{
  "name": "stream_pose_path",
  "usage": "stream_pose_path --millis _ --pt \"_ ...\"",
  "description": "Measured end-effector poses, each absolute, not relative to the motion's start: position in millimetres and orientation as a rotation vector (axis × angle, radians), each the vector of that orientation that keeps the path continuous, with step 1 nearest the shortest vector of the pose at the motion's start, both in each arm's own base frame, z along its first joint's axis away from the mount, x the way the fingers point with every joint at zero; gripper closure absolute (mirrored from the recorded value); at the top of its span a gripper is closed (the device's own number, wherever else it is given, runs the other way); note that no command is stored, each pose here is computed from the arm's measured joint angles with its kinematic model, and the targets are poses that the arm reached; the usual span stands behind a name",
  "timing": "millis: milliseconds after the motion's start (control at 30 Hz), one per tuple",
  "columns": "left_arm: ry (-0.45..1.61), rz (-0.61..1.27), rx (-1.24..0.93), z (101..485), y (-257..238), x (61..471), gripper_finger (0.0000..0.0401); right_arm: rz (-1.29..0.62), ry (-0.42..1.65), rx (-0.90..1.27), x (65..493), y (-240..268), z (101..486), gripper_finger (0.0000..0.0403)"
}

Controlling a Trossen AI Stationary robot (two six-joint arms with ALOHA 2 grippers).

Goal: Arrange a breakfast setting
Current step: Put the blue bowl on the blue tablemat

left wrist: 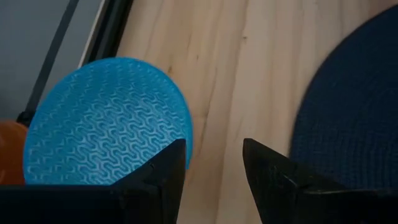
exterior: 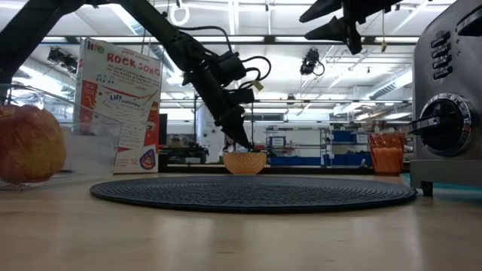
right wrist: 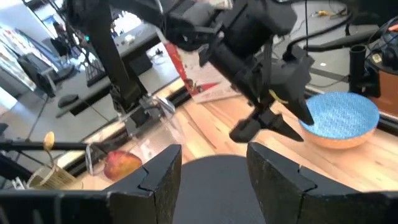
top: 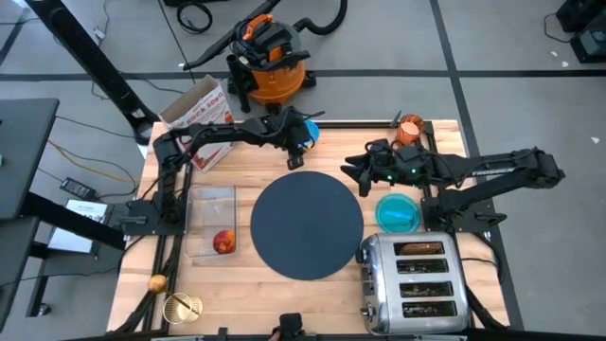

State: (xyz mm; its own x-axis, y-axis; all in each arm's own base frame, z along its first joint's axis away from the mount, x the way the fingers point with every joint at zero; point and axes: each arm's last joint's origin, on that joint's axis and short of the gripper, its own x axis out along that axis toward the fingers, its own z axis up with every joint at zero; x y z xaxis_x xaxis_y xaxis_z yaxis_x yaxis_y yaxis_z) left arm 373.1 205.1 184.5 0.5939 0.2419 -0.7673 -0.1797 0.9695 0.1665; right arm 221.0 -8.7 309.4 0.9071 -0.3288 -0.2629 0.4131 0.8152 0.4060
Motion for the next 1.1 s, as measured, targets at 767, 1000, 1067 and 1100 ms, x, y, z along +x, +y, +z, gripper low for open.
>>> stream_pose_path --millis 767,1000,1067,1100 --pt "1.001 0.218 0.247 145 226 373 0.0255 -0.349 0.181 0.474 234 -7 305 0.0215" --pt "1.005 0.180 0.333 146 224 375 0.0322 -0.329 0.155 0.470 235 -7 308 0.0215" --pt "1.006 0.163 0.362 147 222 376 0.0344 -0.318 0.144 0.448 235 -7 309 0.0215" --pt "1.009 0.156 0.373 147 221 377 0.0354 -0.314 0.143 0.434 235 -7 310 0.0215"
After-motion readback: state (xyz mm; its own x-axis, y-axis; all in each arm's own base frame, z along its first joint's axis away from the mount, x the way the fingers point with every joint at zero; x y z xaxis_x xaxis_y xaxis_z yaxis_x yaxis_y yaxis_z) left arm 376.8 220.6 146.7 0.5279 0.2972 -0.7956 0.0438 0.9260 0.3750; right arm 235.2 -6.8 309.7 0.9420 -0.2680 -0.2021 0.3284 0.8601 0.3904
